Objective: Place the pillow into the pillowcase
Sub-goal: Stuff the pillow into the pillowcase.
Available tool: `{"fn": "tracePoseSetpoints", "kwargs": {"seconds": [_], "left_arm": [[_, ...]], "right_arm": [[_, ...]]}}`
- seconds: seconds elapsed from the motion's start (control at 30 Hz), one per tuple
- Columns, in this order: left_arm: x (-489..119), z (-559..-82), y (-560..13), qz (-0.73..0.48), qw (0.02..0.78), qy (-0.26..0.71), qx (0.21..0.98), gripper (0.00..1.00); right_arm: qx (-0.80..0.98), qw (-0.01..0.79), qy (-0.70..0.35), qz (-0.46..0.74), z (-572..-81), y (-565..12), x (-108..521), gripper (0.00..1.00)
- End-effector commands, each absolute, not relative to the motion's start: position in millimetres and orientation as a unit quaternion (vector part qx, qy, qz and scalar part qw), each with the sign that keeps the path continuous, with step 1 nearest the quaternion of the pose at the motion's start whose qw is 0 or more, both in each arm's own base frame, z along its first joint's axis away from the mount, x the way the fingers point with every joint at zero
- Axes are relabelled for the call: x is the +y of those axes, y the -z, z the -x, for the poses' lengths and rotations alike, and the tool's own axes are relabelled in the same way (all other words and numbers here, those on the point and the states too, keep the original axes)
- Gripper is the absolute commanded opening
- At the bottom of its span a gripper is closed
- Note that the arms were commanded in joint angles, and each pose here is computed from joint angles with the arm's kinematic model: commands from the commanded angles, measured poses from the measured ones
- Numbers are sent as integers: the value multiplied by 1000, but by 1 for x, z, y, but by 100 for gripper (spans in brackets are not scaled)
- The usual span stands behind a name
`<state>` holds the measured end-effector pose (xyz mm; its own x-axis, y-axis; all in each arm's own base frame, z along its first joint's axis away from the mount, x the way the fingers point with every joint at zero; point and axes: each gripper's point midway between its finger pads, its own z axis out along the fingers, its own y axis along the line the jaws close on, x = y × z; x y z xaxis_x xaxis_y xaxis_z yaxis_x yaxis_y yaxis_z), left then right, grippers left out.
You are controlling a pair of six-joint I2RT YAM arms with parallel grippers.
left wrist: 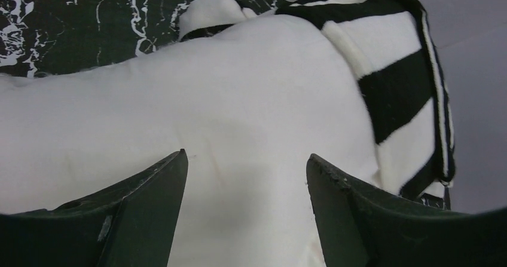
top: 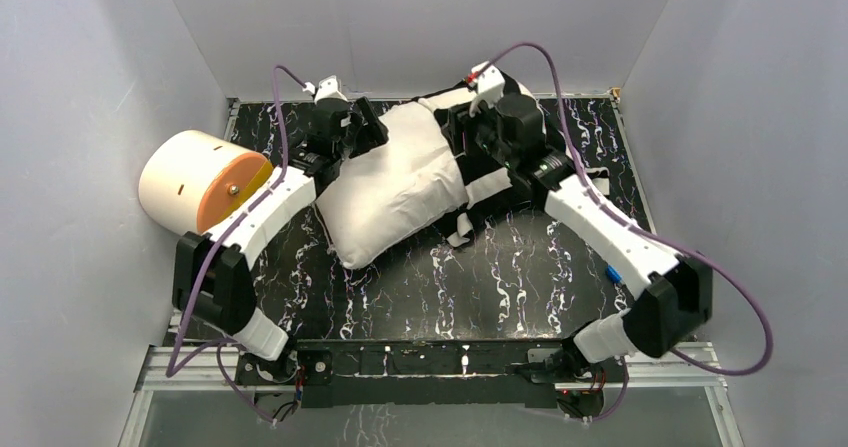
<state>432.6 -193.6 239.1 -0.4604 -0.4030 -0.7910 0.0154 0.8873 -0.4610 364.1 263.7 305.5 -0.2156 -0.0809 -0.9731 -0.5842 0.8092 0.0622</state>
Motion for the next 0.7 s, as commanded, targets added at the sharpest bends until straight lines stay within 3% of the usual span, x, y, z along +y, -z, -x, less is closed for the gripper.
{"fn": "tracePoseSetpoints", "kwargs": {"seconds": [0.0, 0.33, 0.4, 0.53, 0.6, 0.67], "left_arm": [[-187, -463, -238, 112, 504, 213, 830, 72], [-201, -512, -194, 95, 497, 220, 834, 76], [-206, -512, -182, 86, 486, 227, 840, 65], [-216, -504, -164, 70, 468, 253, 844, 15], [-222, -500, -164, 62, 468, 273, 838, 0], [-226, -495, -168, 57, 470, 289, 832, 0]], "right_arm": [[758, 583, -139, 257, -410, -303, 268, 60], [749, 588, -66, 298, -513, -284, 304, 60], [753, 583, -41, 304, -530, -270, 304, 60], [742, 581, -5, 335, -551, -249, 307, 60], [739, 577, 6, 346, -557, -240, 309, 60], [736, 577, 13, 353, -563, -237, 311, 60]]}}
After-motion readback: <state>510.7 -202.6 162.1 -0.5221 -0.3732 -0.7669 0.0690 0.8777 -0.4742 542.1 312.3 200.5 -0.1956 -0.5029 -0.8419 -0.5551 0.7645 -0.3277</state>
